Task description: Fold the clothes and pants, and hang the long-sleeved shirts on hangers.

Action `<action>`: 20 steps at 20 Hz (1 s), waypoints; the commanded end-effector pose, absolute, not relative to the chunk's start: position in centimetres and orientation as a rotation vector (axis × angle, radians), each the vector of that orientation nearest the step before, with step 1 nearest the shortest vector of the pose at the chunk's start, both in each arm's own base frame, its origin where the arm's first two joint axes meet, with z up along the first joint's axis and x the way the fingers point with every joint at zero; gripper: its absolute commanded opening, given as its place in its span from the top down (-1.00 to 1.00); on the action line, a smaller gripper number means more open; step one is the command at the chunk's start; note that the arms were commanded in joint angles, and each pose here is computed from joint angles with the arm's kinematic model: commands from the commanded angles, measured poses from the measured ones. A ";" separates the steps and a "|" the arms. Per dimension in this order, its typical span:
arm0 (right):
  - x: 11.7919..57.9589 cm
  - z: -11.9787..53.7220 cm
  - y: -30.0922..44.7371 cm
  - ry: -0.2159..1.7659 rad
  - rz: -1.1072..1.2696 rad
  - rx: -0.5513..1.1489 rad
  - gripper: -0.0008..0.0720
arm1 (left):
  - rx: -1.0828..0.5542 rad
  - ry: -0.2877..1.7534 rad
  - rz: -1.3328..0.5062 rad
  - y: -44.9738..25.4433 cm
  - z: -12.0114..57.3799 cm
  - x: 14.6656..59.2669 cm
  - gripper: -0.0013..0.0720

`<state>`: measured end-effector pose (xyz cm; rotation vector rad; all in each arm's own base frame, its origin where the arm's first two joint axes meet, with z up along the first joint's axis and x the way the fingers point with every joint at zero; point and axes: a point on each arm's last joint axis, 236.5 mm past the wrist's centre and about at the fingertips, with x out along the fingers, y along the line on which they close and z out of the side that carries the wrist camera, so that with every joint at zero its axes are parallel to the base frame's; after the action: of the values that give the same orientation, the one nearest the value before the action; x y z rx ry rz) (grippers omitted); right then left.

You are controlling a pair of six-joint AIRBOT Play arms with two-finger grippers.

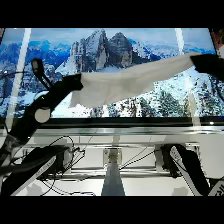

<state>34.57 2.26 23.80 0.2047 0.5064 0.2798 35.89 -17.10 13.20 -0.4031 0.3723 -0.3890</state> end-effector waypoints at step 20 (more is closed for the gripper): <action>33.9 19.7 -6.3 0.778 -0.035 0.041 0.94 | 0.102 1.373 -0.707 -27.1 -5.2 19.2 -0.92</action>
<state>33.81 -5.91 21.07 0.0343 0.7274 -0.0256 20.61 -27.38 -2.67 0.0904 1.2699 -0.7252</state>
